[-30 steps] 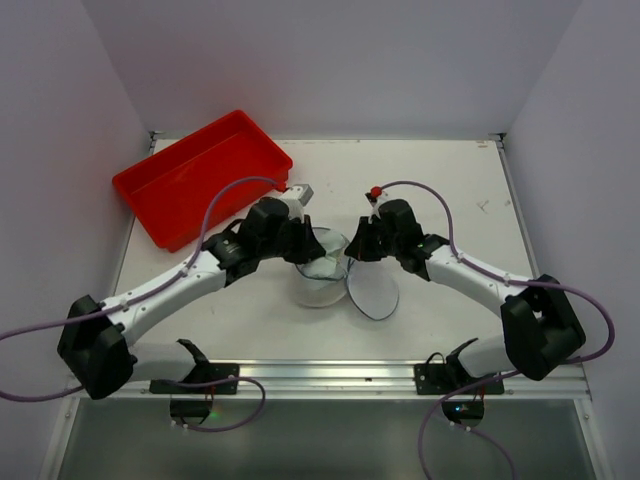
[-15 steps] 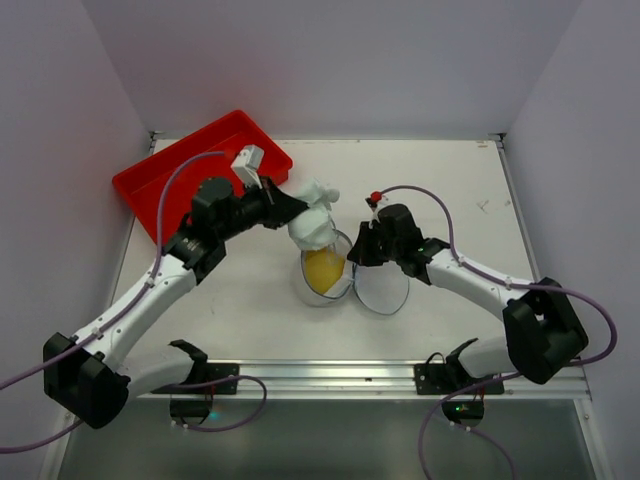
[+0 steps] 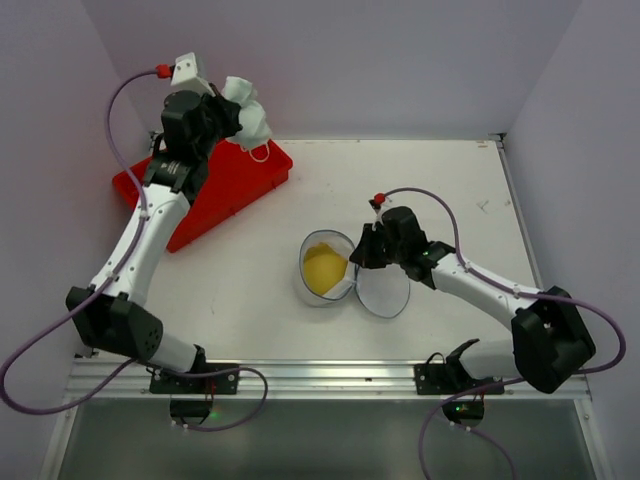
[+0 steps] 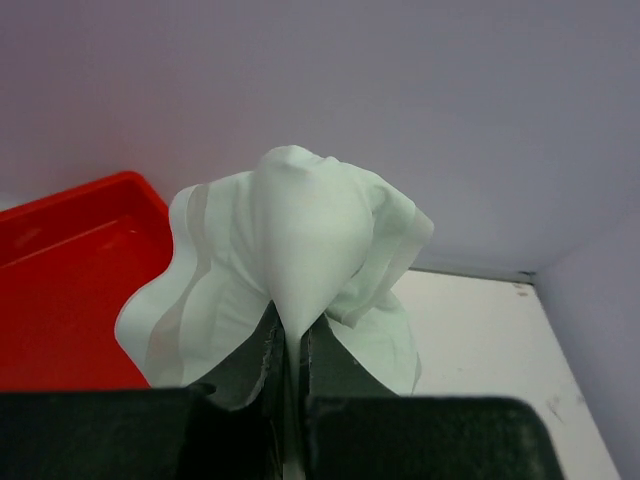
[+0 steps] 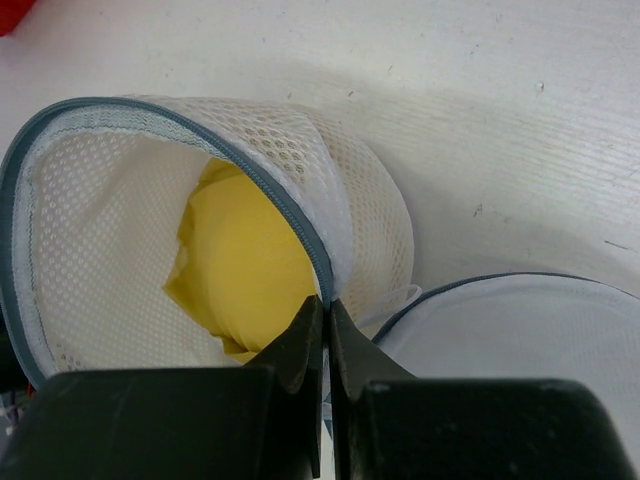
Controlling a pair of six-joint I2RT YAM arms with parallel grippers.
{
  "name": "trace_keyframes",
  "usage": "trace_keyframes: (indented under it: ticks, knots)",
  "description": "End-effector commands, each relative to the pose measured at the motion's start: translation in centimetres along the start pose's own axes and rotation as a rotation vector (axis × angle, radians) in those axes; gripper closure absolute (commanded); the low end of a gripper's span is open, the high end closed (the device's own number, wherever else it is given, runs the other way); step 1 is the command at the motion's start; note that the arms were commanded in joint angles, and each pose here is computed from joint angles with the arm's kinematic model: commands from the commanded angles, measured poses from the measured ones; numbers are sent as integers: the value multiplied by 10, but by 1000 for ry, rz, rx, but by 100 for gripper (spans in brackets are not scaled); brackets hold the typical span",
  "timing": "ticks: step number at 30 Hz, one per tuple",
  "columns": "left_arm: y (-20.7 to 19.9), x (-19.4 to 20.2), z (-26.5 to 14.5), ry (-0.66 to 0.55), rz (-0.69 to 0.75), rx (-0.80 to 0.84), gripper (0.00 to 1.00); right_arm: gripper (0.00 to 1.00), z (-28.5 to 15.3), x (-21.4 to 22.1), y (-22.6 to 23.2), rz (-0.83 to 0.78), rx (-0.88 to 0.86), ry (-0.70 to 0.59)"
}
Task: Unzip the laundry bag and remove the bra
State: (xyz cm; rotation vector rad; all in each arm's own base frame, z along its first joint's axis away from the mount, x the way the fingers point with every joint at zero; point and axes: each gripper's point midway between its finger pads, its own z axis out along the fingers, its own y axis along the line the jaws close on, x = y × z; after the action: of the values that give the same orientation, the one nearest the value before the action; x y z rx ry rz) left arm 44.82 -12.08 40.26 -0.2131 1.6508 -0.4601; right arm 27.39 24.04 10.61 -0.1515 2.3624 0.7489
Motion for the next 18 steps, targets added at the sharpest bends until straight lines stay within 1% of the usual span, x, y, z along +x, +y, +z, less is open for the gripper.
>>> trace_keyframes:
  ticks: [1,2,4,5,6,7,8,9,10,11,12,13,14,15,16,17,18]
  knots:
    - [74,11,38,27,117,-252,98,100,-11,-11,16,-26,-56,-25]
    - [89,30,57,68,126,-279,98,100,-12,-12,17,-28,-62,-26]
    - [100,33,75,76,123,-291,98,100,-13,-11,21,-29,-81,-25]
    - [121,53,92,119,124,-320,98,100,-13,-11,21,-28,-83,-23]
    - [125,52,100,115,121,-323,98,100,-13,-9,22,-32,-92,-17]
    - [139,57,107,126,121,-346,98,100,-13,-9,22,-32,-92,-13]
    - [158,82,121,176,122,-375,98,100,-12,-8,22,-35,-95,-7]
    - [163,82,129,175,122,-377,98,100,-12,-7,22,-38,-98,-6]
    - [172,91,136,197,122,-381,97,100,-12,-7,22,-39,-95,-2]
    - [195,121,146,261,120,-411,97,100,-10,-5,20,-41,-89,6]
    - [202,128,152,278,118,-415,97,100,-10,-5,20,-45,-86,8]
    - [202,133,161,291,117,-388,96,100,-9,-3,19,-47,-84,18]
    - [218,161,167,351,118,-401,93,100,-9,-4,18,-47,-83,18]
    - [218,160,174,353,122,-387,81,100,-8,-3,19,-44,-83,22]
    - [221,167,177,373,123,-387,75,100,-7,-3,18,-43,-78,22]
    - [228,185,177,422,120,-398,71,100,-6,-4,18,-43,-77,22]
    - [227,182,178,425,113,-393,61,100,-5,-5,18,-44,-76,19]
